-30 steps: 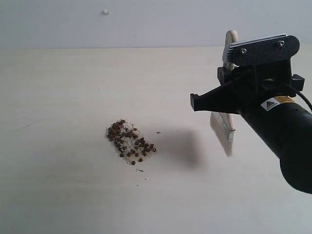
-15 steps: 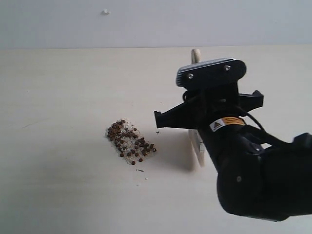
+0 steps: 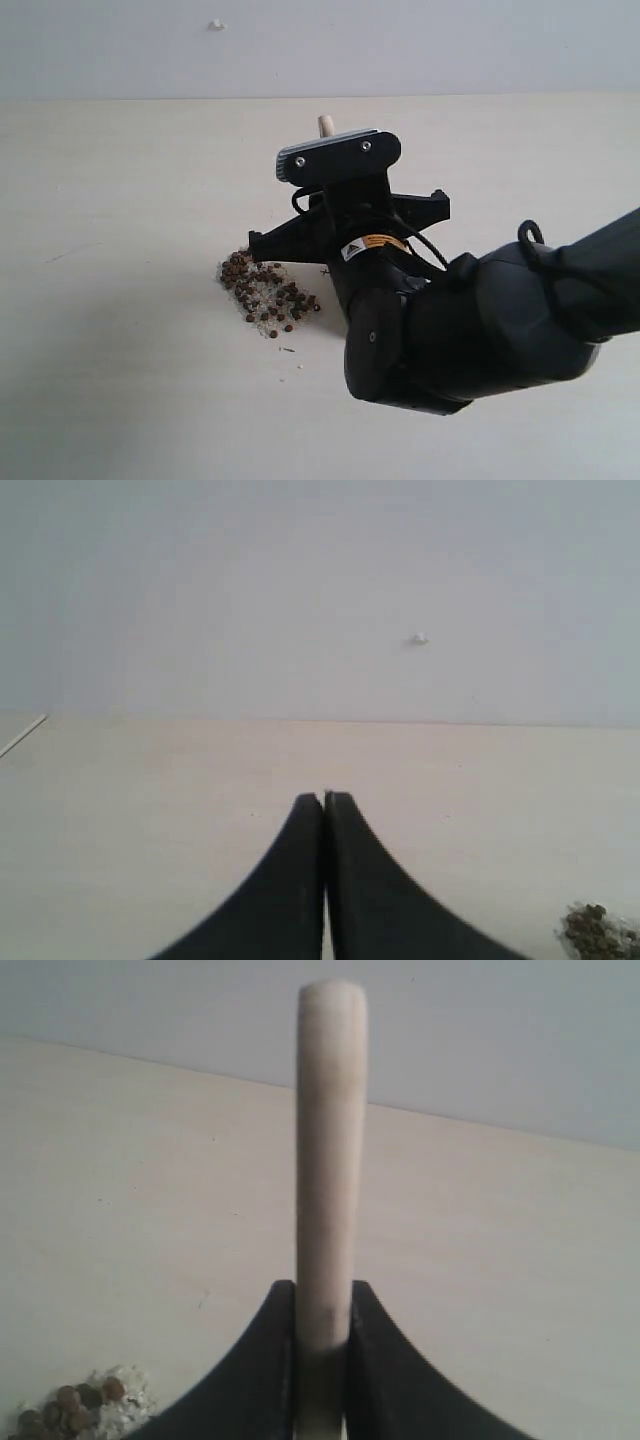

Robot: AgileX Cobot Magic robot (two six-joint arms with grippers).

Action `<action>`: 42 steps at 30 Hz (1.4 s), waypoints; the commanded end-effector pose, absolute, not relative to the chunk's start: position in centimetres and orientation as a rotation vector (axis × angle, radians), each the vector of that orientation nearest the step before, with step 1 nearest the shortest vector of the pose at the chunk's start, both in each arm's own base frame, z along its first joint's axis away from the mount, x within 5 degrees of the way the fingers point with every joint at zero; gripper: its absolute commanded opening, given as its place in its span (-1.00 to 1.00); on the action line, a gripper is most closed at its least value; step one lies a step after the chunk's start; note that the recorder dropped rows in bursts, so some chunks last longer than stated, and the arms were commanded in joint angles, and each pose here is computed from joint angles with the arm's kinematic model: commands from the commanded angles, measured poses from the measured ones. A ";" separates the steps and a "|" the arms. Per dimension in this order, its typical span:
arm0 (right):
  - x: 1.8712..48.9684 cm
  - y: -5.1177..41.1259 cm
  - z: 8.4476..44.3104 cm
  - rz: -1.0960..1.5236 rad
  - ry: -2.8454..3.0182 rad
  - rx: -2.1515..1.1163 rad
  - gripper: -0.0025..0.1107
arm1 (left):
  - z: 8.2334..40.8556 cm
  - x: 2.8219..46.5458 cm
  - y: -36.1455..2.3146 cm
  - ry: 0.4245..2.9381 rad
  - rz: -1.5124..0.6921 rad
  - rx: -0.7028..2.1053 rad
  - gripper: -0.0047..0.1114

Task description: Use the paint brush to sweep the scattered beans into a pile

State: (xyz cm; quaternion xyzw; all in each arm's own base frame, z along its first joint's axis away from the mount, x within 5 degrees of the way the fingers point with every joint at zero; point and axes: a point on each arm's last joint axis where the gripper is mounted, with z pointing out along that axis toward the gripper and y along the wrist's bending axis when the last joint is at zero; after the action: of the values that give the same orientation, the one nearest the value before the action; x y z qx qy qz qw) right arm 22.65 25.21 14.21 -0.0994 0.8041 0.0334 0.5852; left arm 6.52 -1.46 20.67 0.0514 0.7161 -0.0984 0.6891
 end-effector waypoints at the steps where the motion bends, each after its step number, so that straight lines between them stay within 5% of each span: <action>1: 23.1 26.8 14.4 0.162 1.913 -0.221 -0.96 | 20.6 6.5 -1.5 1.598 -0.223 0.125 -0.92; 14: 24.1 28.4 16.4 0.241 1.868 -0.121 -0.96 | 20.6 6.4 -1.6 1.597 -0.238 0.140 -0.92; 25: 23.6 26.9 21.7 0.162 1.801 -0.153 -0.96 | 20.6 6.4 -1.6 1.597 -0.238 0.140 -0.92; 42: 23.2 25.2 25.7 0.350 1.817 -0.934 -0.96 | 20.6 6.4 -1.6 1.597 -0.238 0.140 -0.92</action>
State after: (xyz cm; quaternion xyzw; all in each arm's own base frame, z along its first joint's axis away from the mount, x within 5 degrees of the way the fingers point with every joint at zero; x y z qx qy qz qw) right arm 23.26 25.83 25.27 -0.3179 0.7677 0.1314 0.5407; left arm 6.49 -1.59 20.67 0.0580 0.7156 -0.1048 0.6881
